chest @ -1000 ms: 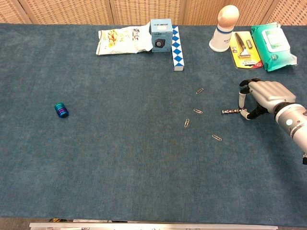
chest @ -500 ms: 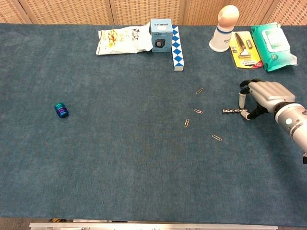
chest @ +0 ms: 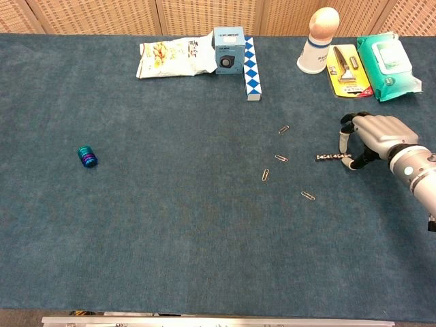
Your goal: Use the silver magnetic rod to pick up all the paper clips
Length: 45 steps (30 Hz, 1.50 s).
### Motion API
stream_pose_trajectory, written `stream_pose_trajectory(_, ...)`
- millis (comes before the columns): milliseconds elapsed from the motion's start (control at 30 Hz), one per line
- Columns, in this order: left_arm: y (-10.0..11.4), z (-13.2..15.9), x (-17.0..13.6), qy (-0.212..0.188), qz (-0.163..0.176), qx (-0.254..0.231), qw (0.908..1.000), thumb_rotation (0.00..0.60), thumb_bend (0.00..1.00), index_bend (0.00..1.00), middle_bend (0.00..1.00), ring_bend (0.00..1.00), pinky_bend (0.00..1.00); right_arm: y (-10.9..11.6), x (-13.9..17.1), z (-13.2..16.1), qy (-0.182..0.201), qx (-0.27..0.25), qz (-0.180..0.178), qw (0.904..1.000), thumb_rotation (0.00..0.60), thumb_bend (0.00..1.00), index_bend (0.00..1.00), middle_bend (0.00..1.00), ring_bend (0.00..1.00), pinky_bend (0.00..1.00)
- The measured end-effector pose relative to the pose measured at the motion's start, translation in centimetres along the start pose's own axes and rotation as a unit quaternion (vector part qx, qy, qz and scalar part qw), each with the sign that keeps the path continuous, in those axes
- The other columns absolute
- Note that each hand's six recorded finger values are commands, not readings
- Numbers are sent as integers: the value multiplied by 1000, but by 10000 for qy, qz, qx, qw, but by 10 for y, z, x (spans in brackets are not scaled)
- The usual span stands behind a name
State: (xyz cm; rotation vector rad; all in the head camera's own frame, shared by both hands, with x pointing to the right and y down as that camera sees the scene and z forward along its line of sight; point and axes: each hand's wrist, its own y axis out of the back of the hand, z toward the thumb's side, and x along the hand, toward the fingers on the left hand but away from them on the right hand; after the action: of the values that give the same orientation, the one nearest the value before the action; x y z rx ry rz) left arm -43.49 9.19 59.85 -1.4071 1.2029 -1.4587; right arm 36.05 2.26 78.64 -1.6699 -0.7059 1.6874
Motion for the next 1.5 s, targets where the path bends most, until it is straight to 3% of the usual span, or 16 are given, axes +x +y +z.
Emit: stream_pose_trajectory(1500,0,0,0,0,-6,0,10000,600,89,438,430,339,414,1,0,0,14,-29,4,10000,600,299,525,137,72,200)
